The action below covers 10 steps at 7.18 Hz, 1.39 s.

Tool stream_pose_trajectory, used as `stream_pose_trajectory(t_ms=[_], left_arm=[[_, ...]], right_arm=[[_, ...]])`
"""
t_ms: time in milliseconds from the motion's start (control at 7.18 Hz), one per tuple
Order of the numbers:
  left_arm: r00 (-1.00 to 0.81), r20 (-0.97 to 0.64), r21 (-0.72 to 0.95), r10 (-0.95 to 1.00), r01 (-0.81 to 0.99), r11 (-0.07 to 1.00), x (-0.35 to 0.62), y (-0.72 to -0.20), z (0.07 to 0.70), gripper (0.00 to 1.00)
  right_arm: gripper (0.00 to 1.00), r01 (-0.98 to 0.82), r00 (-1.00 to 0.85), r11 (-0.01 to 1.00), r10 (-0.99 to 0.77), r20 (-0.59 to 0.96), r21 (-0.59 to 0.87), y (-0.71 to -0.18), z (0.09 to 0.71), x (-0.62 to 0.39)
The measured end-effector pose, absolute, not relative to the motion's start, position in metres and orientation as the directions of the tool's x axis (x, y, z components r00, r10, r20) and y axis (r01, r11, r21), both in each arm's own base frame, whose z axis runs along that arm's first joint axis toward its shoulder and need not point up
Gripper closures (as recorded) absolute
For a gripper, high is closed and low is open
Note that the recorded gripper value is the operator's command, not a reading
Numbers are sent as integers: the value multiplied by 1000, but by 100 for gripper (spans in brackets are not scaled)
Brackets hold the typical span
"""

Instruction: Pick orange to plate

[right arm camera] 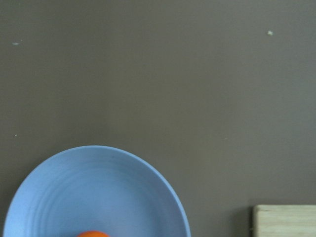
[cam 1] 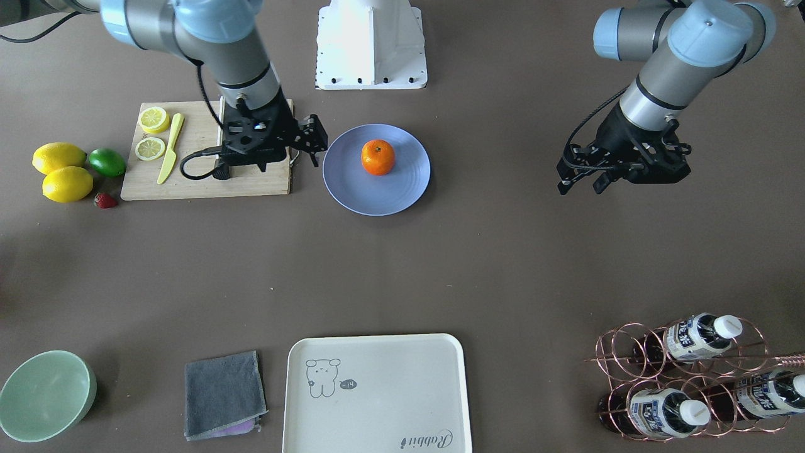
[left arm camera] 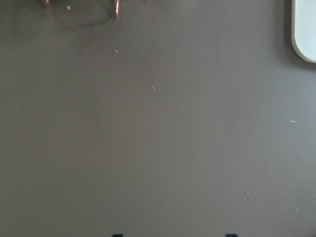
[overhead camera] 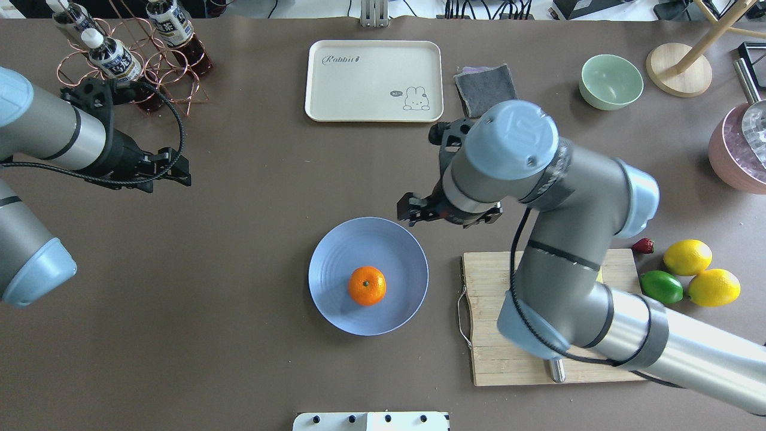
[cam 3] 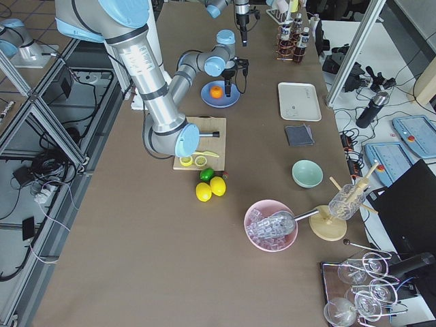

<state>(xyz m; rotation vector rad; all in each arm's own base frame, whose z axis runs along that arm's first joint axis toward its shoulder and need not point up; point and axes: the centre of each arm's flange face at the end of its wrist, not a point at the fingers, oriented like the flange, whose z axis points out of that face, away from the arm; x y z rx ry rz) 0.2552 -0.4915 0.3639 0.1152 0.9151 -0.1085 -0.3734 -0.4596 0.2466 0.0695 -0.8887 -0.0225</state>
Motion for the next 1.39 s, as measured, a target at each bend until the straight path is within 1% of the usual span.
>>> stream_pose_trajectory(t_ms=[139,279,418,697,836,975,1115,1393], left_arm=[[650,-760,101,13,99,990,208,-500,387,4],[679,-730,143,75,44,989,153,-500,423,3],[689,-713,175,126,0,985,93,-495,465,3],[661,-727,216,184,-35,976,-29,-481,561,3],[634,-752,214,182,-26,976,-70,-472,599,3],[619,-766,200,171,-22,979,-95,-464,623,3],[621,-768,181,155,-23,983,-110,-455,636,3],[646,-753,155,122,-6,988,-124,-426,640,3]], right_arm=[[0,49,642,992,-120,757,115,-486,296,-301],[0,111,657,980,-198,728,167,-501,352,-233],[0,173,672,963,-269,690,207,-506,408,-168],[0,299,684,923,-385,619,242,-499,512,-43],[0,338,680,909,-414,605,243,-492,557,5],[0,367,669,899,-435,603,240,-486,597,39],[0,388,658,890,-449,605,238,-481,623,56],[0,396,650,888,-450,612,232,-469,646,71]])
